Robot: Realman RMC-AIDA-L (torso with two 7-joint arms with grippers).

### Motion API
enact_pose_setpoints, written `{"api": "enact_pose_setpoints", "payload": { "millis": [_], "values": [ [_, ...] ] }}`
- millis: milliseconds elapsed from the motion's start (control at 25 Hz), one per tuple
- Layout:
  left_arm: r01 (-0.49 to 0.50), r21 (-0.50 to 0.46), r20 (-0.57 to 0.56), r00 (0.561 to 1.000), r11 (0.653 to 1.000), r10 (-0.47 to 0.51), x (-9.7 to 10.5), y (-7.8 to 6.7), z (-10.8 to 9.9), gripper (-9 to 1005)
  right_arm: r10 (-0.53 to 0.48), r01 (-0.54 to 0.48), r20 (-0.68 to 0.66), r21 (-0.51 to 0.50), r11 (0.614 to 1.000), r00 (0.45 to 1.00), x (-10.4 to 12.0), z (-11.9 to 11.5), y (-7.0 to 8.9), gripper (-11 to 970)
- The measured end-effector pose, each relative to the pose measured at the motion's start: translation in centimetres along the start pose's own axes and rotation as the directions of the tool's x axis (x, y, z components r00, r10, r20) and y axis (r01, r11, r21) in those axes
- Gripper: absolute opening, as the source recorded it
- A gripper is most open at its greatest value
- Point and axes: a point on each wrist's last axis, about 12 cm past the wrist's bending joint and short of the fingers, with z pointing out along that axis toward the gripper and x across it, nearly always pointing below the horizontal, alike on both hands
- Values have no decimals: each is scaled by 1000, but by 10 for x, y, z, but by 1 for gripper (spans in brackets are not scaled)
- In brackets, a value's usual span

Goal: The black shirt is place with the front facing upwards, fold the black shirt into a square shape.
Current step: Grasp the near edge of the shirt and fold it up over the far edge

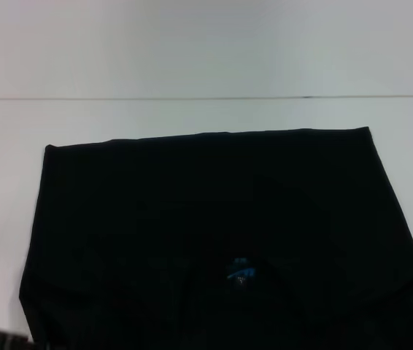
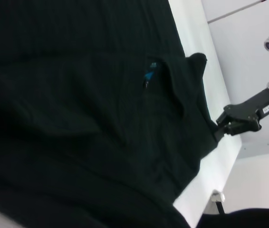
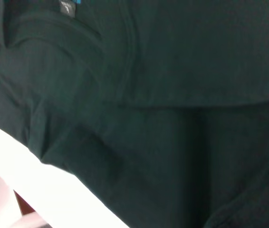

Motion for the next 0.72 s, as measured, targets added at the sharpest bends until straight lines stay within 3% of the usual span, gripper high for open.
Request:
{"api": "enact_pose_setpoints", "payload": {
  "millis": [200,400,600,720],
  "values": [
    [-32,-10,114,993,999,33,-23,-4,-6,27,-6,13,97,-67,998,995,-6,-8,3,65],
    [-18,-49,294,955,999,32,-52,-4,-23,27,64,-20,282,-158,987,957,-14,-32,-4,66],
    [54,-116,509,861,992,13,-73,6,-40,27,218,-103,508,-244,964,834,-26,-50,-19,66],
    [101,-141,631,776,985,10,-84,13,-45,27,283,-134,597,-282,950,751,-36,-48,-24,66]
  ]
}}
